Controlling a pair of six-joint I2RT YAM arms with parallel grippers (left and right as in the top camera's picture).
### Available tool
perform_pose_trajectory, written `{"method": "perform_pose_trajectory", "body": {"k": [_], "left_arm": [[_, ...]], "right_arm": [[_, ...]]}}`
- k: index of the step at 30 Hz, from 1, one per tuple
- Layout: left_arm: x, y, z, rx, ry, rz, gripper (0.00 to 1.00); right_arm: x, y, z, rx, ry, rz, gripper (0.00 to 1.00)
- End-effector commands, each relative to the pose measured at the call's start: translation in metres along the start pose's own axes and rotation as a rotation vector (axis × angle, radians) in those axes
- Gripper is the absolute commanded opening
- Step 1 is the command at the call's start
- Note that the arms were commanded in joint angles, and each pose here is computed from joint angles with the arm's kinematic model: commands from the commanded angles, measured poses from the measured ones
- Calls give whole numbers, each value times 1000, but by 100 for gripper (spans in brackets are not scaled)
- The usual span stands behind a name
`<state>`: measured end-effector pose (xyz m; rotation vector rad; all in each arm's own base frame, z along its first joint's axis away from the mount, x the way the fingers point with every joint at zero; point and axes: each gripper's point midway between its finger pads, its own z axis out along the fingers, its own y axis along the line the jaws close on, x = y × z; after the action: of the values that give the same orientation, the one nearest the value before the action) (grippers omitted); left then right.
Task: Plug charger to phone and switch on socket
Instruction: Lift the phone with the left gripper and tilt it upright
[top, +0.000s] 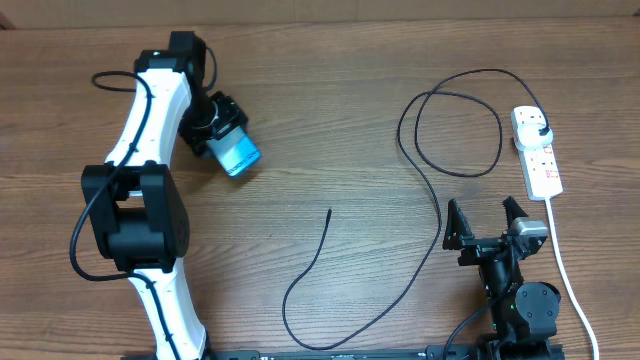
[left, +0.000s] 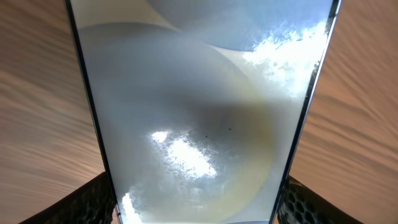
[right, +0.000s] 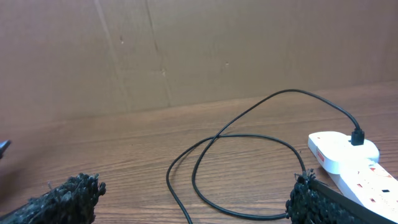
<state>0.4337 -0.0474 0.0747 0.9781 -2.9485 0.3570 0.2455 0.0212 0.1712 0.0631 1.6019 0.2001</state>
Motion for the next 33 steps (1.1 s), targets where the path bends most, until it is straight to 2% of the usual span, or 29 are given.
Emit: {"method": "perform_pose_trajectory", "body": {"k": [1, 11, 15, 24, 33], "left_arm": [[24, -44, -11, 174, 99, 50, 4], [81, -94, -23, 373, 331, 42, 4], [100, -101, -31, 407, 436, -3, 4], [125, -102, -46, 440, 584, -57, 4], [142, -123, -75, 602, 747, -80, 4]], "right_arm": [[1, -4, 0, 21, -9, 3, 100], [1, -4, 0, 21, -9, 3, 100], [1, -4, 0, 21, -9, 3, 100], [1, -4, 0, 21, -9, 3, 100], [1, -4, 0, 21, -9, 3, 100]]}}
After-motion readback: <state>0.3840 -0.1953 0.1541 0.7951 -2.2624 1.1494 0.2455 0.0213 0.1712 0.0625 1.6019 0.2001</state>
